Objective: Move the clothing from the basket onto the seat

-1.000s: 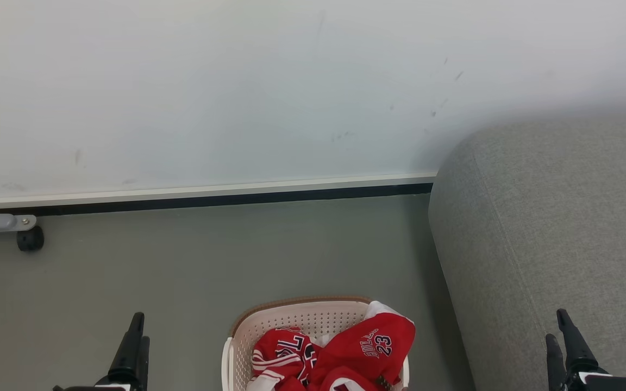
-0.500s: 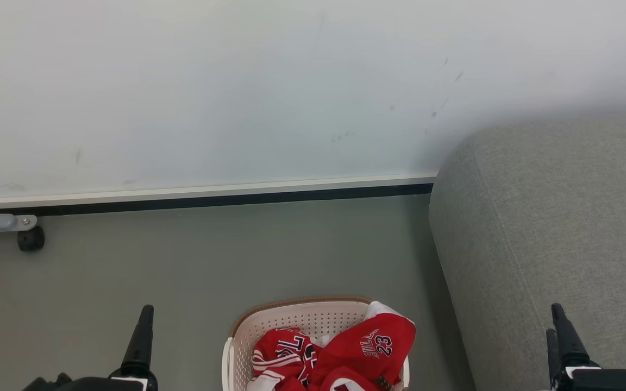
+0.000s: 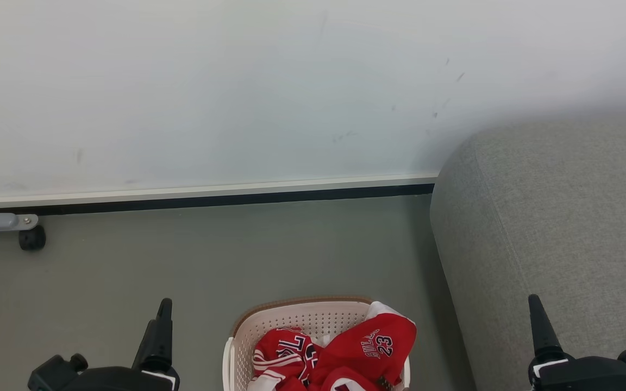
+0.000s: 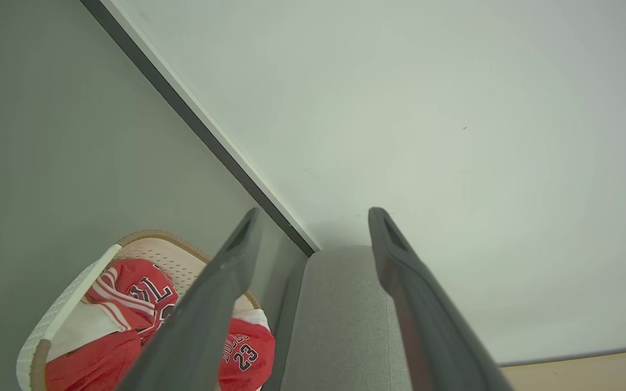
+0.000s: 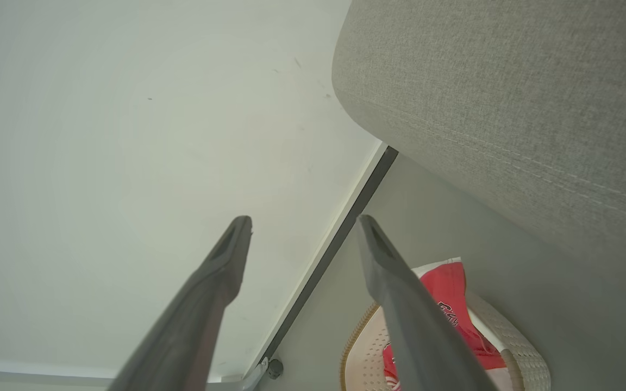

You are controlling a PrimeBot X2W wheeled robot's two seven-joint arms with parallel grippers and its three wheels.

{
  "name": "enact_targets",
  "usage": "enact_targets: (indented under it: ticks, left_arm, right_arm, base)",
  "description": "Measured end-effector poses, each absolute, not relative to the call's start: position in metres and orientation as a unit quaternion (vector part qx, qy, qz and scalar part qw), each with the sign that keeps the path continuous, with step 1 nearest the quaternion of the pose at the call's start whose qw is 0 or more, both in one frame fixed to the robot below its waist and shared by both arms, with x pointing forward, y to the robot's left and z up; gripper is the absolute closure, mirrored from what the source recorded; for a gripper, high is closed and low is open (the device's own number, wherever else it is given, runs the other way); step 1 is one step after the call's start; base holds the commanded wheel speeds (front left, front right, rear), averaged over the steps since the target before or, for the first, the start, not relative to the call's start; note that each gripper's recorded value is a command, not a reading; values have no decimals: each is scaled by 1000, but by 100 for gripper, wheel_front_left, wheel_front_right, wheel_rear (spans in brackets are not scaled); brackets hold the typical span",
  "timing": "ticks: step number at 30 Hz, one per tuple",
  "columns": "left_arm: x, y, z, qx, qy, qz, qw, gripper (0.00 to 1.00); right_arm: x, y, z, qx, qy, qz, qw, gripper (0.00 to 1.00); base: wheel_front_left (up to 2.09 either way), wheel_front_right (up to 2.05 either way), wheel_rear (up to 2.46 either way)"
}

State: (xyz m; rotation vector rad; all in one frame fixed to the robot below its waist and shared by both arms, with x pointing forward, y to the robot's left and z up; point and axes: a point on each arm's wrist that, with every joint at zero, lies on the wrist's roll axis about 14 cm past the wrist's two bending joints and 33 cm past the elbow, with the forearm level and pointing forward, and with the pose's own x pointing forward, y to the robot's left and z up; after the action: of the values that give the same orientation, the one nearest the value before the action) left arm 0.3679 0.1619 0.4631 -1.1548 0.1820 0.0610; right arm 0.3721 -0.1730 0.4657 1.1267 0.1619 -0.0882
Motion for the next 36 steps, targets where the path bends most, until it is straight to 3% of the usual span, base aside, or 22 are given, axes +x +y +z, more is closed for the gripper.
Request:
enact_targets:
  ticks: [19, 36]
  left_arm:
    - [367, 156, 464, -366, 90, 5, 926, 0]
    - [362, 153, 465, -206, 72, -12, 976, 0]
  right_arm:
    - [372, -157, 468, 360, 85, -7, 929, 0]
    - [369, -144, 474, 209, 62, 23, 976, 0]
  base:
    - [0, 0, 0]
    - [0, 0, 0]
